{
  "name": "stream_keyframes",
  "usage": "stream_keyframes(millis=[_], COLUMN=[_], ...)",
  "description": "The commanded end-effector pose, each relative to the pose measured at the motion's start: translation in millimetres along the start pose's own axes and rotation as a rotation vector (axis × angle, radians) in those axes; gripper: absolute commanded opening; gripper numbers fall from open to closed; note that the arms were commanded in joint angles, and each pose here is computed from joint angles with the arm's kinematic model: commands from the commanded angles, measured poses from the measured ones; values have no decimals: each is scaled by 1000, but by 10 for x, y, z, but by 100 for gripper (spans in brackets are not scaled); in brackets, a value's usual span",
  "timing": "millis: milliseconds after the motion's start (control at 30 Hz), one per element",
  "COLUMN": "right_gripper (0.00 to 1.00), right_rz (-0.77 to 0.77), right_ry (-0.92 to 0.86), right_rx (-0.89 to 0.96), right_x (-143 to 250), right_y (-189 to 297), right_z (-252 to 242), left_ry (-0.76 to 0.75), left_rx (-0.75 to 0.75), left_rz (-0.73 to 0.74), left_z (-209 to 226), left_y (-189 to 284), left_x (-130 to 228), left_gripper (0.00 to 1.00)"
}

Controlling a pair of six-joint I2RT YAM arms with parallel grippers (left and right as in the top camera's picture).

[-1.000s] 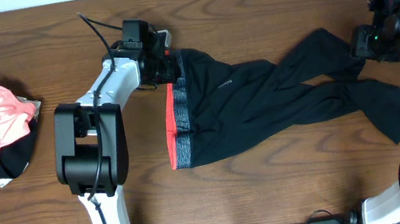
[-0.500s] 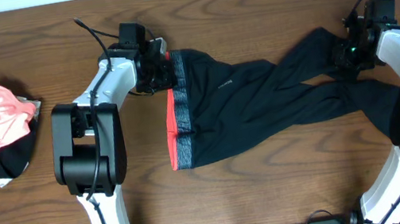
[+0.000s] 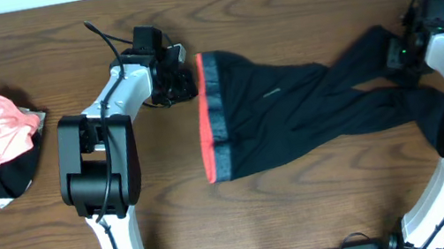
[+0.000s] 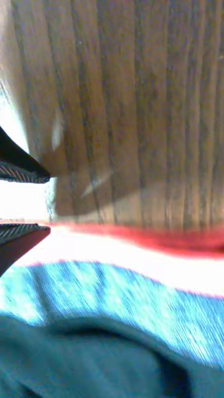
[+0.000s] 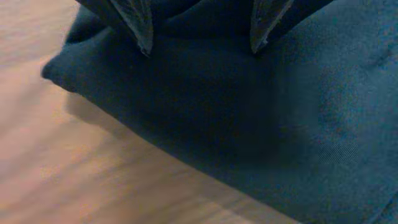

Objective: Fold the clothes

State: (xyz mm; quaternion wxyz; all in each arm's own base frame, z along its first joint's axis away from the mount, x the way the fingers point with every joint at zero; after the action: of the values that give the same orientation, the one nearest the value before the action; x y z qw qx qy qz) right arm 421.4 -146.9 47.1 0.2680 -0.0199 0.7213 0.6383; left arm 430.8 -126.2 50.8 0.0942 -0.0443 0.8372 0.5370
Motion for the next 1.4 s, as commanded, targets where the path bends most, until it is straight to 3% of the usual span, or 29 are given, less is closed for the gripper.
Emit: stream_keyframes(millis=[0, 233, 400, 533, 700, 1000, 1367], right_gripper=[50, 55, 57, 67, 68, 69, 69], right_rz=[6, -101, -64, 56, 171, 175, 243], right_ry=[-57, -96, -94, -134, -232, -345, -384], right_rx=[130, 149, 152, 151, 92, -25, -233], right_x=[-6, -495, -649, -456, -162, -1, 297], right_y=[-105, 148, 395, 461, 409, 293, -147], right_z=[-346, -523, -547, -601, -773, -1040, -786], left_ry=[17, 30, 29, 18, 14, 14, 15], left_rx=[2, -3, 4, 6, 7, 7, 7], left_rz=[30, 61, 73, 75, 71, 72, 76], left_z=[30, 43, 15, -27, -40, -42, -40], left_y=[-76, -79, -86, -102, -108, -108, -108], left_x=[51, 118, 142, 151, 144, 146, 155], left_gripper=[23, 23, 24, 25, 27, 27, 28])
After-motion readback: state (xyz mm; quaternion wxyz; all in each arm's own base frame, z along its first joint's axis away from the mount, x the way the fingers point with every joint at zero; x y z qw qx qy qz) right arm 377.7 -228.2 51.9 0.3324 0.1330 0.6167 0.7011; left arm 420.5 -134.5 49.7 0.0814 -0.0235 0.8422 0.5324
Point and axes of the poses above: each gripper's point midway between its finger pads, its own y axis back along the fingers, its own z axis along the line the jaws close on, x = y × z, the point moved 5 cm from there along y, back along the fingers, and after that the axes turned 1 degree about y, right-handed, at the moved point
